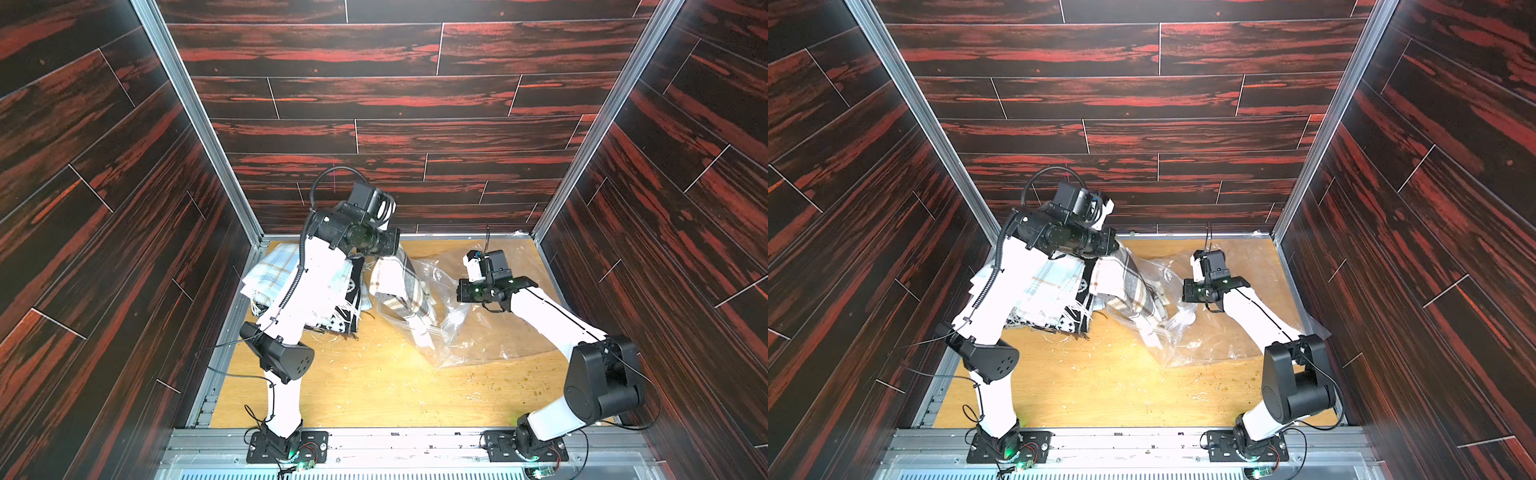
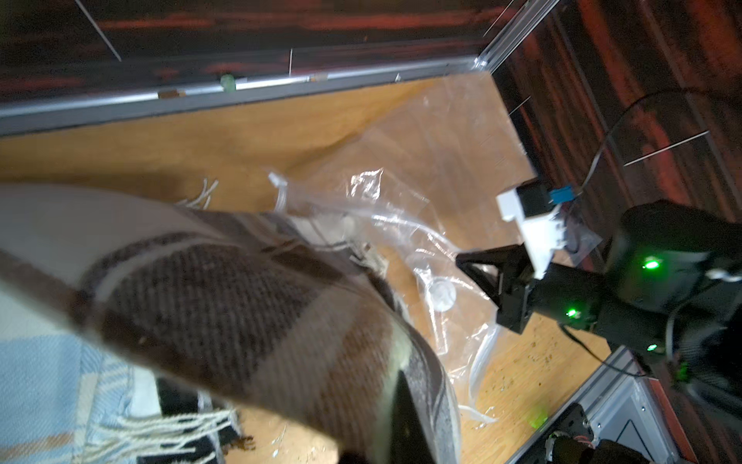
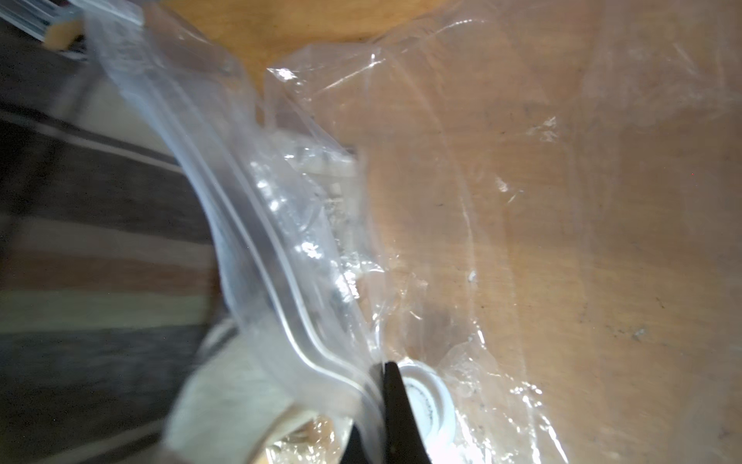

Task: Take the scarf out of the vacuum bag
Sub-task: Take out the scarf from the vacuum bag.

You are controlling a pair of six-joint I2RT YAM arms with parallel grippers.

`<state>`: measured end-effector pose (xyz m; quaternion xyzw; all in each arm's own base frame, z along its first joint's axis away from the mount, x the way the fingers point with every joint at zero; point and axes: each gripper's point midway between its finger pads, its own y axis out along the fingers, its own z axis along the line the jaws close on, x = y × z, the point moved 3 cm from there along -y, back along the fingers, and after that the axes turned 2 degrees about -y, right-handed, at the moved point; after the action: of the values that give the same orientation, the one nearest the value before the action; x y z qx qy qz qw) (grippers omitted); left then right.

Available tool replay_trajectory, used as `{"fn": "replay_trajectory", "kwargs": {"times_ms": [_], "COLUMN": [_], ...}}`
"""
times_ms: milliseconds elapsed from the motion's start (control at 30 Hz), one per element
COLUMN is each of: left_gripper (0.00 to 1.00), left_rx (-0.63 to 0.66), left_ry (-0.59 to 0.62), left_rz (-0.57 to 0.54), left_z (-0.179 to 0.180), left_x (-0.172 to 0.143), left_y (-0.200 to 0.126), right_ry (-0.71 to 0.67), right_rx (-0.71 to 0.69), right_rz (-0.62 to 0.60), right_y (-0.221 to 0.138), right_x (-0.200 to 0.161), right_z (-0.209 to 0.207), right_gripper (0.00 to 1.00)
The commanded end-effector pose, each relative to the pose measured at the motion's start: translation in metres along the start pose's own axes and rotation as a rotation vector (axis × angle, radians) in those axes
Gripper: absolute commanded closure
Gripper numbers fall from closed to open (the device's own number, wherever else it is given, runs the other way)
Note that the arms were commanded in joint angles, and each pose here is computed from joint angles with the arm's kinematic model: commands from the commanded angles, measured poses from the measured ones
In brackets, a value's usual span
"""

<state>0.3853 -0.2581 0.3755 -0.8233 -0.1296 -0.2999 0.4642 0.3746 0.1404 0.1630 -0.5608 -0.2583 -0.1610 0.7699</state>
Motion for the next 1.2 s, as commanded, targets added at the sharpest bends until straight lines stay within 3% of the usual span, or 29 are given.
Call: {"fn": "replay_trajectory", "kwargs": {"times_ms": [0, 300, 833, 1167], "left_gripper": [1.0, 1.0, 1.0, 1.0], "left_rx": [0.0, 0.051, 0.143, 0.201], "left_ry": [0.02, 0.033, -0.103, -0.133], "left_rz": [-0.013, -0.024, -0.093, -0.176], "left_z": [-0.002, 0.012, 0.093, 0.136], "left_x": [0.004, 0.003, 0.002, 0.011], "left_y": [-0.016, -0.03, -0.066, -0.107], "right_ry": [-0.023, -0.024, -0.01, 0.01], "right_rx": [-0.065, -0.14, -0.213, -0.228], "right_rz": [0.018, 0.038, 0.054, 0.059], "right_y": [0.003, 0.009, 0.012, 0.008], "right_x": [0.0, -0.002, -0.006, -0.009], "right_z": [-0.007, -0.019, -0.038, -0.05], "right_gripper": [1.0, 1.0, 1.0, 1.0]}}
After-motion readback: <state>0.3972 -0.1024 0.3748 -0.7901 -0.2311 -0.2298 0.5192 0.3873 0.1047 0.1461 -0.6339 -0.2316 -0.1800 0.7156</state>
